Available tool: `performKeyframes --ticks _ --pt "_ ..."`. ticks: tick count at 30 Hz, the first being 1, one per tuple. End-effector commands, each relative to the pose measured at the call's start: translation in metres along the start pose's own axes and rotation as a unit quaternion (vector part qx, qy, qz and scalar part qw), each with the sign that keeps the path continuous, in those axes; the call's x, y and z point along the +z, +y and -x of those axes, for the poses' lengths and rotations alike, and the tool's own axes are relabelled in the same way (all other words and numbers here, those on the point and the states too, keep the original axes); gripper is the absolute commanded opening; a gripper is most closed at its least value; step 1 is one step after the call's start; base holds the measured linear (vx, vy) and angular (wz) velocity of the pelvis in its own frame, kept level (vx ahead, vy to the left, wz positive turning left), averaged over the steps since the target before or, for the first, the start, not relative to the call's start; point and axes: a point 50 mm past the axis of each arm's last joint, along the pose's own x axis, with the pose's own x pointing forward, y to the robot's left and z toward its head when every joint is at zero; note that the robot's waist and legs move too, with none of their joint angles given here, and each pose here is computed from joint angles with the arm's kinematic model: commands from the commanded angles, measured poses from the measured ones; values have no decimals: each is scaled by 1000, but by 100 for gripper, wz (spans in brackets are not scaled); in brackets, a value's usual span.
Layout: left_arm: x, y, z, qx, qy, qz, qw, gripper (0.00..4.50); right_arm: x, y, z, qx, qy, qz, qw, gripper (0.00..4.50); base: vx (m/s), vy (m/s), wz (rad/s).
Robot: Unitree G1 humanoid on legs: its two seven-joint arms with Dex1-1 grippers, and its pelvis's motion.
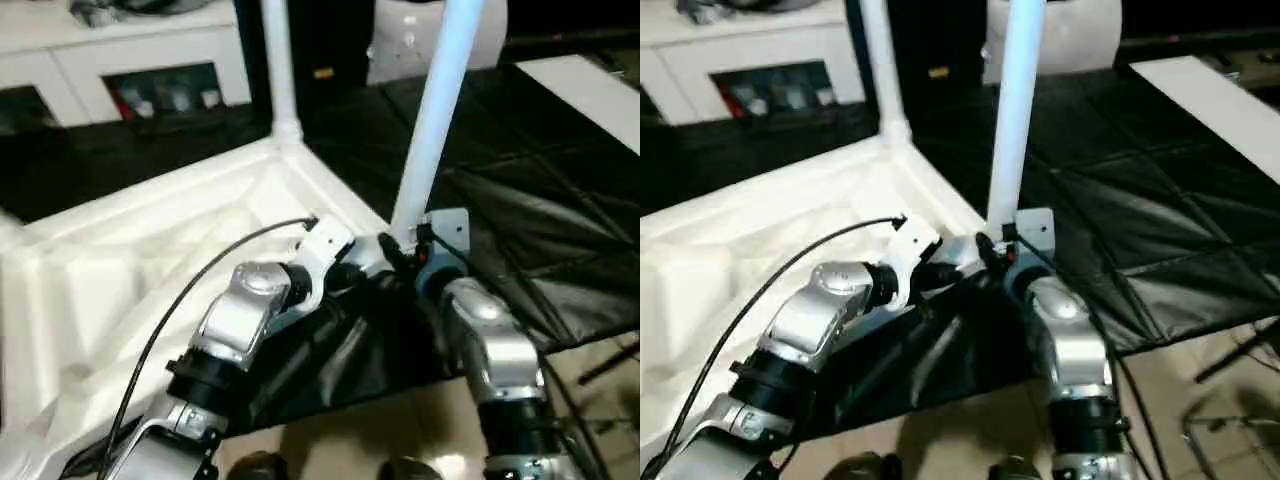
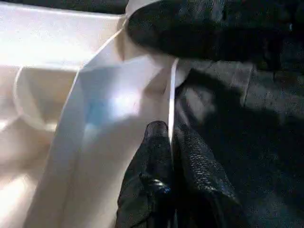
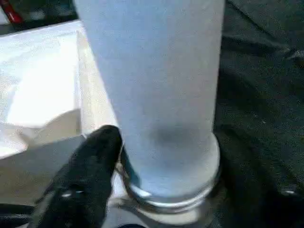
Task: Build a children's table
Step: Rotate leg to tighten
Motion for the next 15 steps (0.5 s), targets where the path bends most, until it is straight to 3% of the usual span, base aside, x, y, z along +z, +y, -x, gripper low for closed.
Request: performKeyframes --ticks 1,7,11,12,15 --pt "24 -8 -4 -25 -39 -46 998 0 -12 47 -4 114 20 -16 993 355 51 5 -5" --pt "9 7 20 -83 -13 -96 992 0 2 19 14 146 -37 15 988 421 0 0 0" --pt "3 12 28 -96 5 -105 990 0 5 11 21 167 -44 36 984 441 0 0 0" --pt "-5 16 36 -123 29 -131 983 0 9 2 28 202 -47 60 976 446 0 0 0" --pt "-12 19 44 -151 54 -156 975 0 12 -8 35 238 -43 81 967 446 0 0 0"
